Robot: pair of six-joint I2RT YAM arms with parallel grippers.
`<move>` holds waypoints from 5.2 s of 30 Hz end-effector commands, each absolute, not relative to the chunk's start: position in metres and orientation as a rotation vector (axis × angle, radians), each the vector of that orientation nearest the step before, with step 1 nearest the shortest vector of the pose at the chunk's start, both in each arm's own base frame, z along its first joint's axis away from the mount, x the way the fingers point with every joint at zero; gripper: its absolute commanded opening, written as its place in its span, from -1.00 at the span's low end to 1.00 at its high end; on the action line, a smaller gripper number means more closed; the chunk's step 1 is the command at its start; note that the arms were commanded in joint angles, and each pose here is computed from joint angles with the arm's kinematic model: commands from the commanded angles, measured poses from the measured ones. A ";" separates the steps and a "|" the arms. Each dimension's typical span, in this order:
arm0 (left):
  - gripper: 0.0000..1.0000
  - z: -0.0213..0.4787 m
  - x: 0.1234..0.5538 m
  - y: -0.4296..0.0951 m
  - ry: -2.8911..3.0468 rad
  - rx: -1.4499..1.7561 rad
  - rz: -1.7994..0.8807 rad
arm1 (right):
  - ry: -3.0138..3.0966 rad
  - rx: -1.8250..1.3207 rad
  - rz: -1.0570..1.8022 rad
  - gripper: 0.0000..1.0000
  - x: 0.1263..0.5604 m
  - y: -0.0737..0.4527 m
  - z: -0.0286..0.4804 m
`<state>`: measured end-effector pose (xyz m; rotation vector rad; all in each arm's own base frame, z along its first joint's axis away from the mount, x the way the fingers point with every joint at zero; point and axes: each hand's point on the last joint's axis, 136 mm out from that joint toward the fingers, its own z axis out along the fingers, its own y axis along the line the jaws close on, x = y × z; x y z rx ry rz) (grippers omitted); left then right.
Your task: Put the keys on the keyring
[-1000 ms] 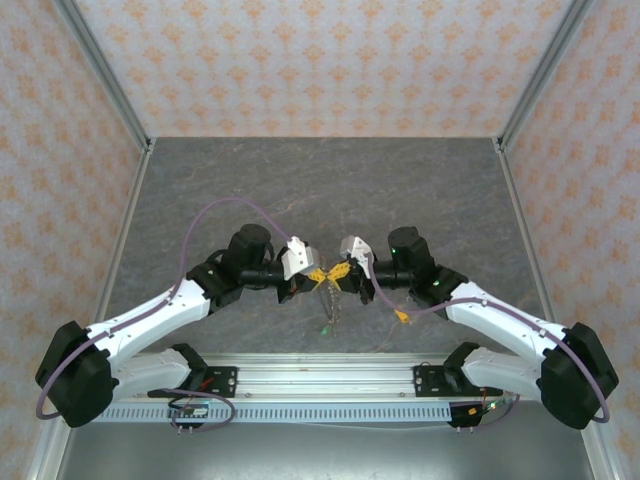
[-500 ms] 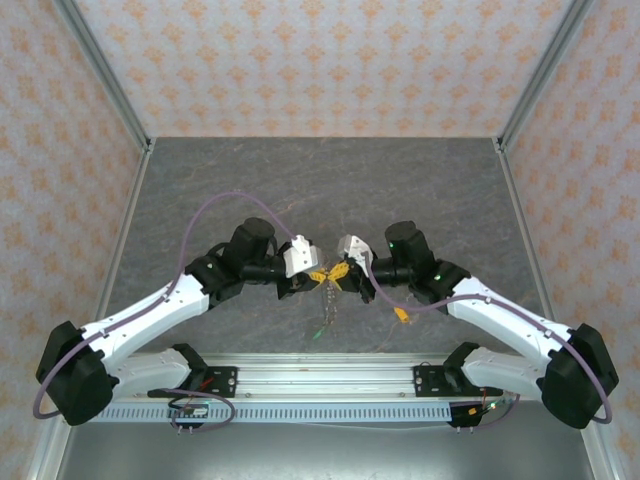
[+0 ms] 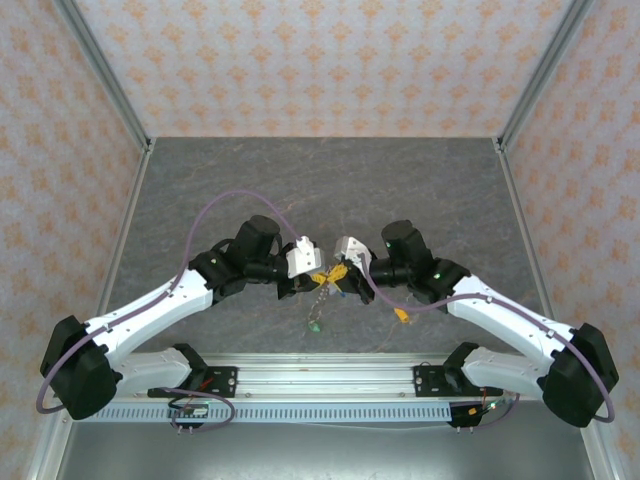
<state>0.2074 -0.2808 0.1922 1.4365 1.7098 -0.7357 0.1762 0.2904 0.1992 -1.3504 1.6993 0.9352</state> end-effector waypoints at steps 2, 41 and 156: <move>-0.74 0.198 0.207 -0.284 1.690 1.457 -0.737 | 1.594 -1.369 0.940 -1.00 0.175 0.301 0.226; -0.77 0.207 0.207 -0.281 1.639 1.326 -0.817 | 1.604 -1.235 1.031 -1.00 0.184 0.288 0.215; -0.76 0.203 0.205 -0.280 1.666 1.420 -0.718 | 1.621 -1.250 0.985 -1.00 0.185 0.290 0.223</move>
